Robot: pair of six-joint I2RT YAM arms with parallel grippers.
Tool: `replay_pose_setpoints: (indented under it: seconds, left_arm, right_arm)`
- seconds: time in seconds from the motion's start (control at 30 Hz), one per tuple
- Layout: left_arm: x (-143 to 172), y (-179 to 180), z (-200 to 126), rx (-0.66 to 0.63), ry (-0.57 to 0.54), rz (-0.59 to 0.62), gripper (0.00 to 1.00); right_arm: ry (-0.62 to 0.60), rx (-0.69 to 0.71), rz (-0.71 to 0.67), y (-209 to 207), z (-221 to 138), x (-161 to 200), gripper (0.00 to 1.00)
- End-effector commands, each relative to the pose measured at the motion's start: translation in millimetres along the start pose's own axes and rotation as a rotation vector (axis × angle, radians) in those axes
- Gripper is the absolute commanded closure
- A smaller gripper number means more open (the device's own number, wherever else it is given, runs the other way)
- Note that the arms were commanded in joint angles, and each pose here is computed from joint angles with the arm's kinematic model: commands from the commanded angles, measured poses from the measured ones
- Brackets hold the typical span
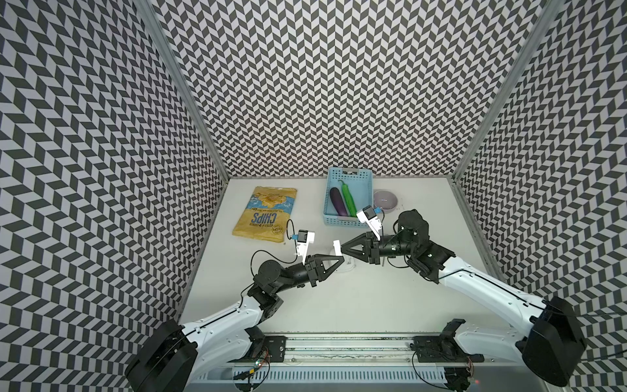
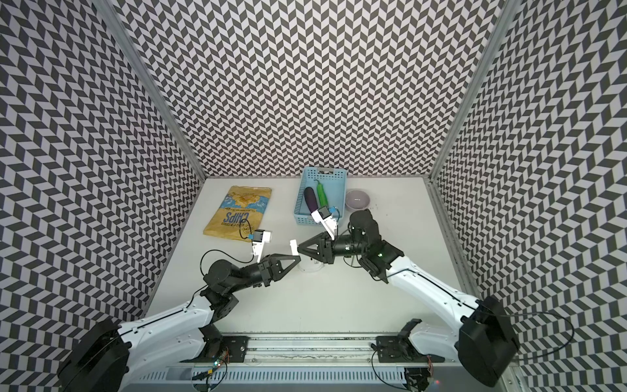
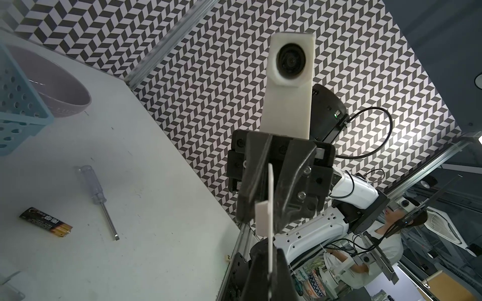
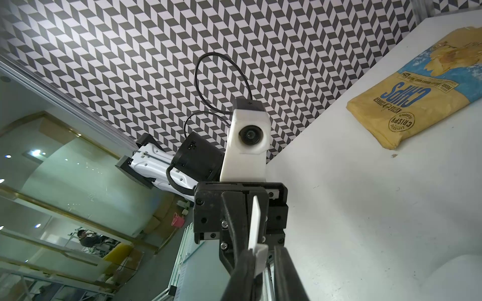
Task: Remove the battery from the alarm
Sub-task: Pick up the cover from the center of the board.
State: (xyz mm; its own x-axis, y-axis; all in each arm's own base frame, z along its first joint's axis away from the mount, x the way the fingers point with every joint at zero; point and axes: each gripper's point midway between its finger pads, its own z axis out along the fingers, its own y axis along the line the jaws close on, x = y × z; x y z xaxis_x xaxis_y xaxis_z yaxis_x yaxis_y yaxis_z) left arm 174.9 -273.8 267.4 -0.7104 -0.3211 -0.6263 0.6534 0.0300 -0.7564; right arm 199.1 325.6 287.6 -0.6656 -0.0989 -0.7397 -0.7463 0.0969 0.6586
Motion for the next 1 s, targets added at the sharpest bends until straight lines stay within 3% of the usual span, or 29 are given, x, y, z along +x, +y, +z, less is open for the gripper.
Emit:
replay_pose_setpoints:
  seconds: [0.0, 0.23, 0.37, 0.47, 0.53, 0.6, 0.73, 0.97]
  left_arm:
    - [-1.8, -6.7, 1.2, 0.016, 0.001, 0.034, 1.0]
    - [-0.1, -4.8, 1.3, 0.01, 0.008, 0.031, 1.0]
    - [0.8, -3.2, 1.7, 0.005, 0.013, 0.034, 0.99]
    - [1.8, -1.1, 1.2, -0.003, 0.014, 0.034, 0.72]
    - [1.8, 3.0, -0.6, -0.019, 0.009, 0.035, 0.47]
    - [1.1, 9.0, -4.8, -0.044, -0.002, 0.04, 0.33]
    - [-3.8, 28.1, -21.9, -0.123, -0.047, 0.04, 0.22]
    - [-4.8, 101.5, -62.7, -0.399, -0.089, -0.055, 0.28]
  right_arm:
    - [-0.011, -0.014, -0.041, 7.8, 1.5, -9.2, 0.87]
    - [0.006, -0.008, -0.028, 4.5, 2.6, -4.6, 1.0]
    - [0.009, 0.003, -0.015, 2.0, 2.4, -3.7, 1.0]
    - [0.014, 0.032, -0.003, -3.2, 2.5, -3.2, 1.0]
    - [0.015, 0.076, 0.008, -11.1, 0.8, -3.4, 1.0]
    - [0.01, 0.15, 0.037, -26.3, -3.9, -3.6, 1.0]
    - [0.015, 0.344, 0.122, -69.2, -18.0, 6.2, 1.0]
    - [0.113, 0.706, 0.267, -144.5, -38.3, 46.0, 1.0]
